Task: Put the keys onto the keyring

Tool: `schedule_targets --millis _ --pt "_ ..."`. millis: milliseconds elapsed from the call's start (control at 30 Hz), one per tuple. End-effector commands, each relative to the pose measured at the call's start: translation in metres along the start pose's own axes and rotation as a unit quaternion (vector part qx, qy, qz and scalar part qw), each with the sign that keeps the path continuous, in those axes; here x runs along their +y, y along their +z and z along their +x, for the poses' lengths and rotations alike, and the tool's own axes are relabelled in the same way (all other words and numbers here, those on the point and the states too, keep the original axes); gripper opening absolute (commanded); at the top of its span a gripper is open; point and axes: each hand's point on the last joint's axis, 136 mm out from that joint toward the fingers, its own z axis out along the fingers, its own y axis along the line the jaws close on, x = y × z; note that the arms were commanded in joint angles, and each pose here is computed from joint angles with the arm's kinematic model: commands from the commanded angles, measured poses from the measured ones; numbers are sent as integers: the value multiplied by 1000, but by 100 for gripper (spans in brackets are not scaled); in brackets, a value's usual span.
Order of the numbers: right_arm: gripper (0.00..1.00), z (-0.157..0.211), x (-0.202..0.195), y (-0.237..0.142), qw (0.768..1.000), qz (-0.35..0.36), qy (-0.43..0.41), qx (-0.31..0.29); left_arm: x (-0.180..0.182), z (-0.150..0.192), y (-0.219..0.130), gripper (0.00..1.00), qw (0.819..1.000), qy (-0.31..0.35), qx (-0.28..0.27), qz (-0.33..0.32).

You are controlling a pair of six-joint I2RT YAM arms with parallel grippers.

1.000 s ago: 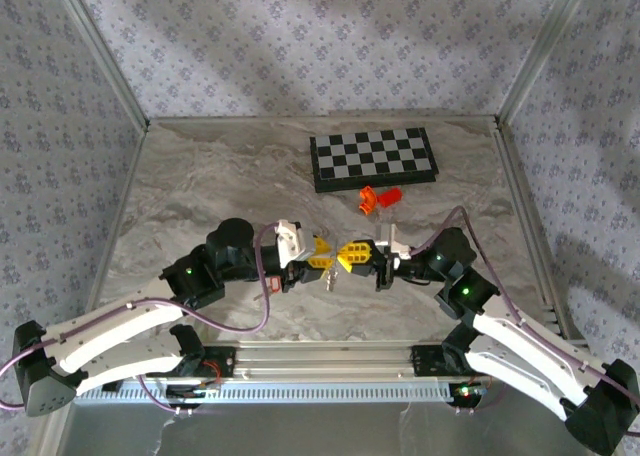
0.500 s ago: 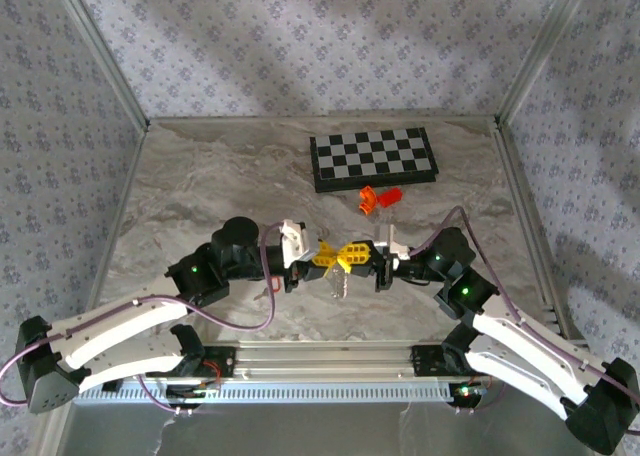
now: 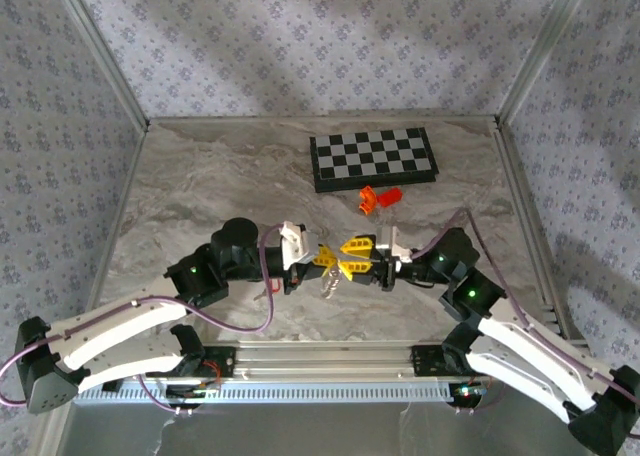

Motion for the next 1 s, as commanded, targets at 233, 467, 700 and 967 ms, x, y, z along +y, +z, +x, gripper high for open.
schedule_targets --millis 233,467,700,967 --pt "38 -4 -5 -4 998 39 -15 41 -3 -11 -16 0 998 49 45 -3" --pt "35 7 -3 6 996 39 -32 75 -2 -7 -17 0 994 58 87 2" --pt "32 10 -1 14 995 38 -48 82 -2 -6 -15 0 993 61 99 7" --pt "24 21 -5 21 992 44 -48 107 -2 -4 -13 0 992 62 109 12"
